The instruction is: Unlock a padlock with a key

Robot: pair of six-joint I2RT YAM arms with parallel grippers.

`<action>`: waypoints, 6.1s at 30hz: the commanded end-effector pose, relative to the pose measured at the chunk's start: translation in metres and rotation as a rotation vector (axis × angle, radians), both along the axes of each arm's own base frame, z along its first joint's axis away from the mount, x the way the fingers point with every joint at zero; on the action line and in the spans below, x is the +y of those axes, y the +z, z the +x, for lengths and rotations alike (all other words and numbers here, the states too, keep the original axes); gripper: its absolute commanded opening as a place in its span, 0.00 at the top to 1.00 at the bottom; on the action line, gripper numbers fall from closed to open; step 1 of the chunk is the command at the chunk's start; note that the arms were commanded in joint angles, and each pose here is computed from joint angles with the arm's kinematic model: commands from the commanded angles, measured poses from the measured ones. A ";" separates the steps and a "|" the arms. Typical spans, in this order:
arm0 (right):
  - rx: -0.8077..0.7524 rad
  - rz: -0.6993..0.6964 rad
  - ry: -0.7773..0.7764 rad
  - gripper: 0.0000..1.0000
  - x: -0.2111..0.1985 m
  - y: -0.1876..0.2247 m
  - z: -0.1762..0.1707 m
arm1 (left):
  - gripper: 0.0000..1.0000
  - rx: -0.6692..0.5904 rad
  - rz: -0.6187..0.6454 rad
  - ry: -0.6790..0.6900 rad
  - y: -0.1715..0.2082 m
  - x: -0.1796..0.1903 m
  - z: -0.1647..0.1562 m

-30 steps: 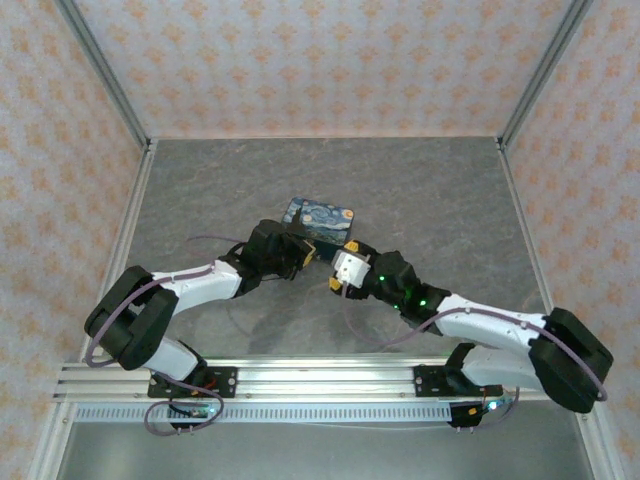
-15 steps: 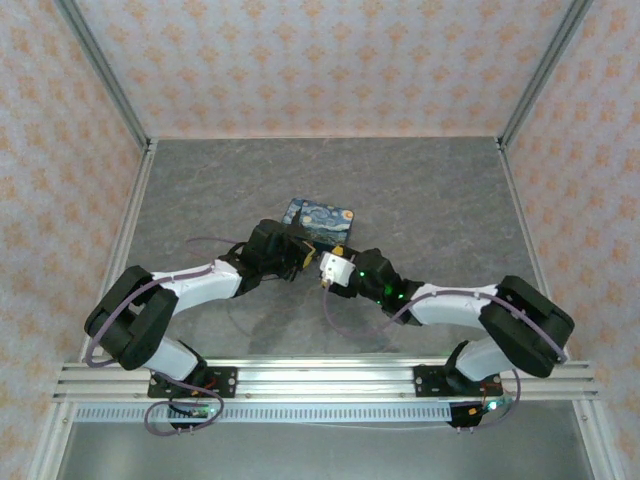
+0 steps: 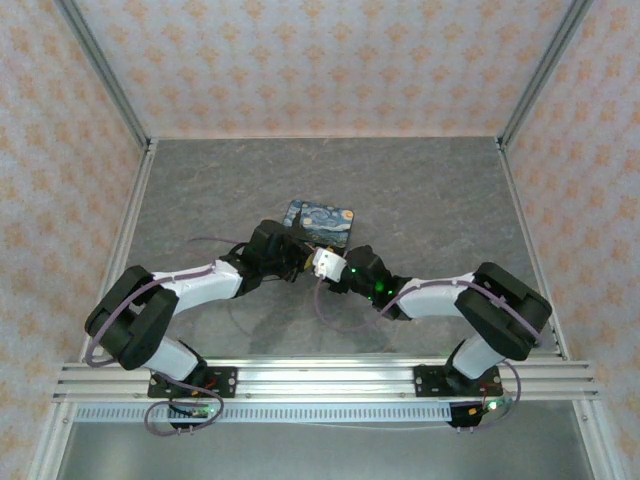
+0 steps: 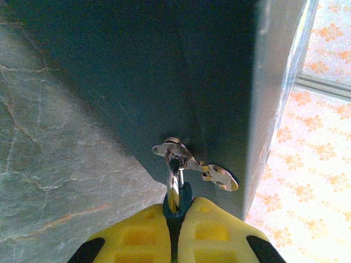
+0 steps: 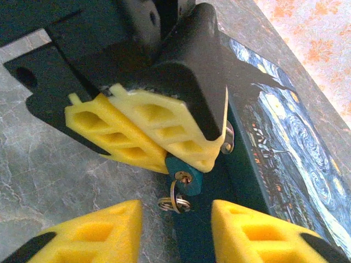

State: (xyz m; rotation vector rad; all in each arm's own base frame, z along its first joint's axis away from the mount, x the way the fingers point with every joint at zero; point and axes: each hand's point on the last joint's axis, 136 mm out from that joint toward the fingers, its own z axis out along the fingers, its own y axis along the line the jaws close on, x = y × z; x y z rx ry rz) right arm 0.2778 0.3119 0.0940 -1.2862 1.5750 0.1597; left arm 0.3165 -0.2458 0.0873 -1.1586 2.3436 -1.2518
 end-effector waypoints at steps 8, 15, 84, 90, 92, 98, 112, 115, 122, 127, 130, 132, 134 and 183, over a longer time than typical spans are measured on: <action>-0.012 0.071 -0.014 0.79 0.010 0.015 0.006 | 1.00 -0.020 -0.025 -0.009 0.012 -0.009 0.006; -0.001 0.074 -0.023 0.98 0.010 0.014 0.006 | 1.00 -0.015 -0.023 -0.009 0.010 -0.009 0.006; 1.036 0.920 -0.709 1.00 -0.006 -0.044 0.004 | 0.19 -0.127 0.448 -0.038 0.034 0.102 0.016; 1.019 0.914 -0.736 0.93 -0.012 -0.047 0.005 | 0.16 -0.125 0.519 -0.101 0.030 0.104 0.034; 1.004 0.909 -0.749 0.80 -0.016 -0.047 0.005 | 0.15 -0.135 0.547 -0.133 0.032 0.102 0.041; 0.946 0.875 -0.758 0.59 -0.030 -0.038 0.006 | 0.16 -0.159 0.636 -0.157 0.036 0.106 0.061; 0.994 0.952 -0.545 0.35 -0.010 0.012 0.015 | 0.19 -0.092 0.677 -0.295 -0.001 0.093 0.075; 0.971 0.980 -0.550 0.34 -0.010 0.018 0.026 | 0.20 -0.053 0.670 -0.294 -0.016 0.095 0.065; 0.947 0.975 -0.530 0.34 -0.011 0.017 0.052 | 0.20 0.021 0.642 -0.293 -0.043 0.102 0.034; 0.918 0.970 -0.478 0.34 -0.011 0.018 0.067 | 0.20 0.038 0.625 -0.284 -0.049 0.103 0.012; 0.915 0.973 -0.444 0.33 -0.009 0.018 0.073 | 0.20 0.045 0.634 -0.296 -0.049 0.100 0.002; 0.908 0.998 -0.424 0.33 -0.009 0.018 0.075 | 0.20 0.041 0.625 -0.305 -0.048 0.095 -0.002; 0.910 1.022 -0.414 0.33 -0.009 0.019 0.075 | 0.20 0.035 0.603 -0.293 -0.047 0.092 -0.004; 1.094 0.996 -0.217 0.44 0.024 -0.025 0.045 | 0.22 -0.119 0.504 -0.414 0.014 0.016 0.053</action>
